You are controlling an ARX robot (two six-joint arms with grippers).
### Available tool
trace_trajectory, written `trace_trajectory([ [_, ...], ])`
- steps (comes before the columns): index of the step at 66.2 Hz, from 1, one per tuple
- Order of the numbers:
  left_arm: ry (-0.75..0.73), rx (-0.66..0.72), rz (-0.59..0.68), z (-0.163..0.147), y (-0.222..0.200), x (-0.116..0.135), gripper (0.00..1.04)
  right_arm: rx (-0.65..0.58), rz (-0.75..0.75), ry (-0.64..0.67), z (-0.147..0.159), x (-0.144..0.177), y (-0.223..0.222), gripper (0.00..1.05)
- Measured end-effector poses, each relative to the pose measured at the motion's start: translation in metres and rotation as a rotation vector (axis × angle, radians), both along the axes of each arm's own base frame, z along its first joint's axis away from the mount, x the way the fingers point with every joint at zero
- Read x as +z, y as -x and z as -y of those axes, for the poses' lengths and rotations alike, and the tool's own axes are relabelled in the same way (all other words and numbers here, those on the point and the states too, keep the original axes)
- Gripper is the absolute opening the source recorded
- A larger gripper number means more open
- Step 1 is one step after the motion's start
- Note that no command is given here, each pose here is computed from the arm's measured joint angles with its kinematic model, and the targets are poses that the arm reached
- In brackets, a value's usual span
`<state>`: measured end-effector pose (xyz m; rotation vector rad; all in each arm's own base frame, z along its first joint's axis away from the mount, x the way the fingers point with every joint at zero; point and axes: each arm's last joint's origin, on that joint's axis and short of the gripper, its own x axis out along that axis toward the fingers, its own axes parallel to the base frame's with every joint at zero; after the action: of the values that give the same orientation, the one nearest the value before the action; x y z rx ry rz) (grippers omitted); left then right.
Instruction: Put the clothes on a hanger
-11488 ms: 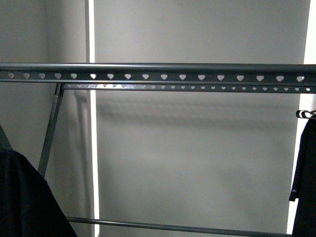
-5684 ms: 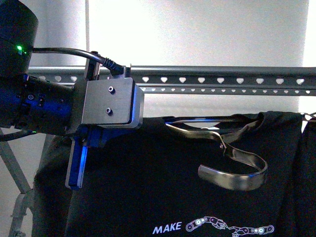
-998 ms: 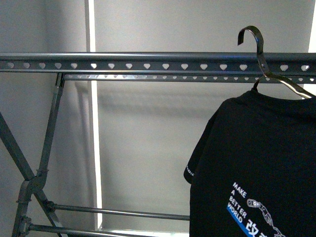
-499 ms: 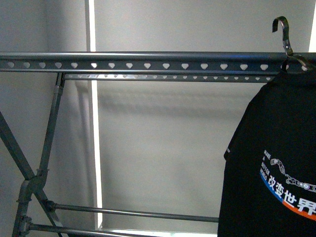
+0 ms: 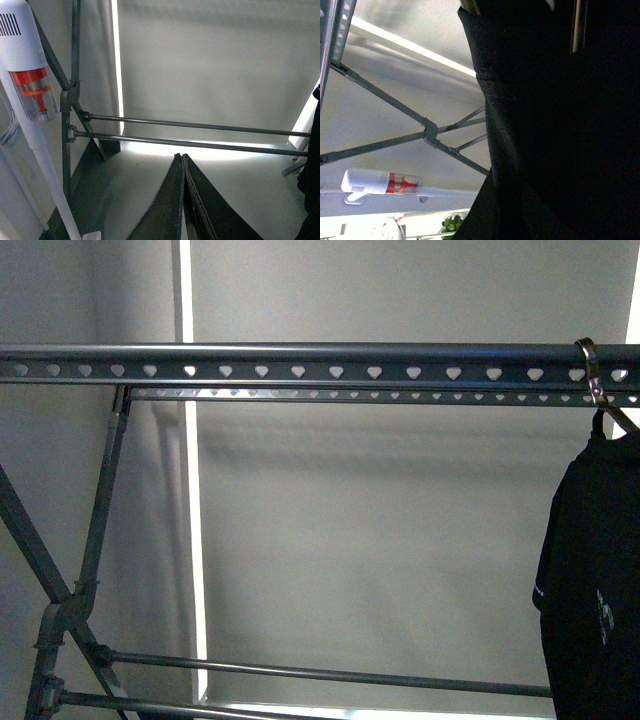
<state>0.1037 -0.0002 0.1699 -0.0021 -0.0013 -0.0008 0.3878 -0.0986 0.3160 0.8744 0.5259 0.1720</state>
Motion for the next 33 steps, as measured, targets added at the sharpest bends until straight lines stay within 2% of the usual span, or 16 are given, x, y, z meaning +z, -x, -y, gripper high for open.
trace_trajectory([
  [12,0.000,0.000,0.014,0.000,0.007,0.000,0.04,0.009,0.004,0.014,-0.002,-0.006,0.000,0.04],
  [23,0.000,0.000,0.014,0.000,0.007,0.000,0.04,0.024,0.030,0.133,-0.008,-0.026,0.004,0.45],
  [33,0.000,0.000,0.014,0.000,0.007,0.000,0.04,-0.027,0.124,0.287,-0.018,-0.037,0.030,0.73],
])
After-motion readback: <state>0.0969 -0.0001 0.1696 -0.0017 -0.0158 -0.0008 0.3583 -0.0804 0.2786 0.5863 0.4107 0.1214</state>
